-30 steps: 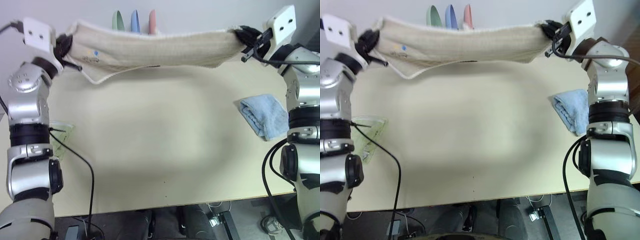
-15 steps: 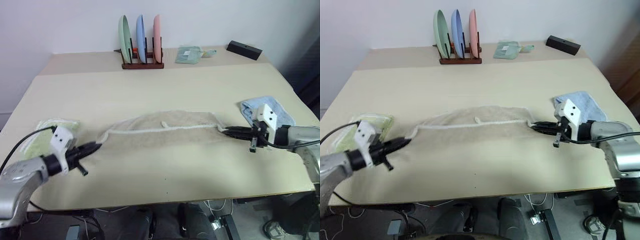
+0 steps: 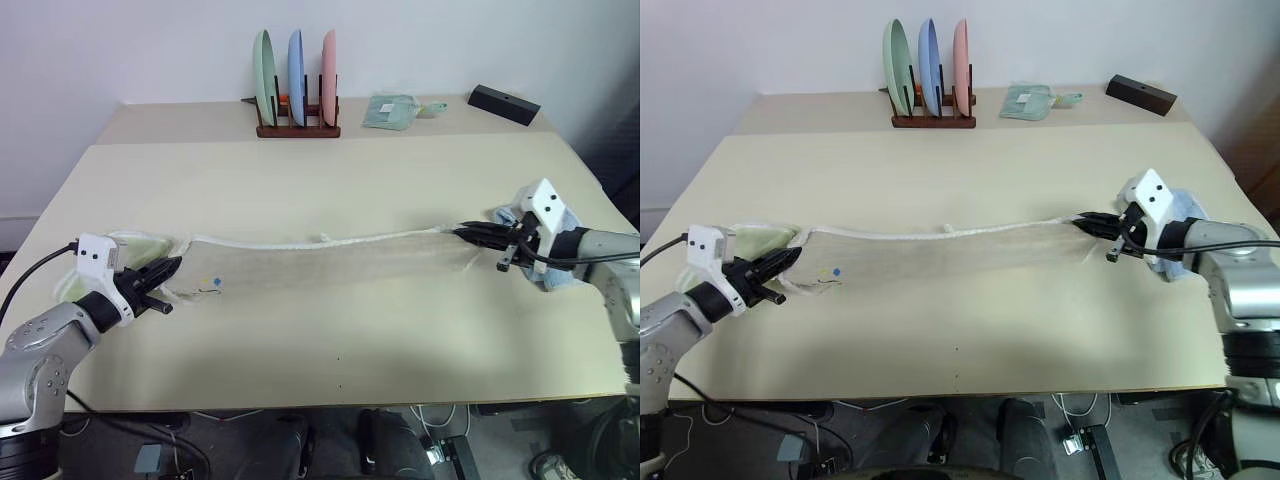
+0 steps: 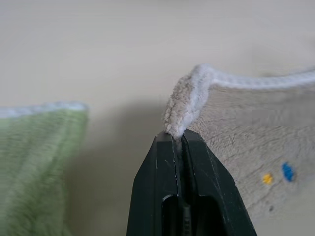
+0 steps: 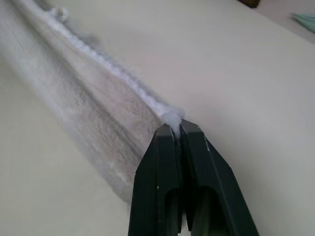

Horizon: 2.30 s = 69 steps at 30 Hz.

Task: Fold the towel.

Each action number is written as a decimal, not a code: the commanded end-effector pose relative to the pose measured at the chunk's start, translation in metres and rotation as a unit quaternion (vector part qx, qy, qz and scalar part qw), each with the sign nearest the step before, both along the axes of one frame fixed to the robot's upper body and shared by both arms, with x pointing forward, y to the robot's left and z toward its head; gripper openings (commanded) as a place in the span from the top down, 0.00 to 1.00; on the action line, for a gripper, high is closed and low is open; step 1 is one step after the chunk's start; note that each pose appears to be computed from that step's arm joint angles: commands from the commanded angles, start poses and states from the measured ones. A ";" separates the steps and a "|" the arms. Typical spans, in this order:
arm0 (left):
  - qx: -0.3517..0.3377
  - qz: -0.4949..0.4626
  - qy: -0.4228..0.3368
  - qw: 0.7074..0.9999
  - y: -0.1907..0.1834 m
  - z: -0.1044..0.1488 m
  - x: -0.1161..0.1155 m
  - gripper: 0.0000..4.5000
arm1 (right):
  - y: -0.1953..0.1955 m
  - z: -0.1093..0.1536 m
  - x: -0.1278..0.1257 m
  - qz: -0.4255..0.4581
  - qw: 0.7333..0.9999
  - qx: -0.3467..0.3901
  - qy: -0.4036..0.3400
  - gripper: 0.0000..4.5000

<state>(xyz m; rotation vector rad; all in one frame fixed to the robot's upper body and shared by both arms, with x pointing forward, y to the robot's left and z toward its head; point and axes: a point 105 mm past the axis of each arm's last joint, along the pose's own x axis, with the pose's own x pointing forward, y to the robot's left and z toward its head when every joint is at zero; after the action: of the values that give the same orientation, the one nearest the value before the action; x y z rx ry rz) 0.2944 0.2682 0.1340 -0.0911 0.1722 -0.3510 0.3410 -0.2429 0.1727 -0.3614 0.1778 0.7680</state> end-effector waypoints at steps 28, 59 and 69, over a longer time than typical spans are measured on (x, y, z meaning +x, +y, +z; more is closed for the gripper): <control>0.033 0.074 -0.040 0.996 -0.005 0.002 0.008 0.12 | -0.038 0.031 0.013 -0.129 0.989 0.024 -0.069 0.26; 0.055 -0.291 -0.090 0.951 -0.163 0.004 -0.018 0.10 | 0.014 -0.067 -0.030 -0.296 0.822 0.412 0.258 0.06; 0.060 -0.280 -0.091 0.954 -0.161 0.000 -0.019 0.10 | 0.005 -0.069 -0.013 -0.357 0.788 0.439 0.245 0.99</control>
<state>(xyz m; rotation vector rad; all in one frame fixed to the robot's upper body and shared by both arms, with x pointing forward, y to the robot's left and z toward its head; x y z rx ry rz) 0.2762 0.1058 0.1278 0.0990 0.0689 -0.9189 0.3280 -0.2272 0.0999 0.7901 0.4300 0.1497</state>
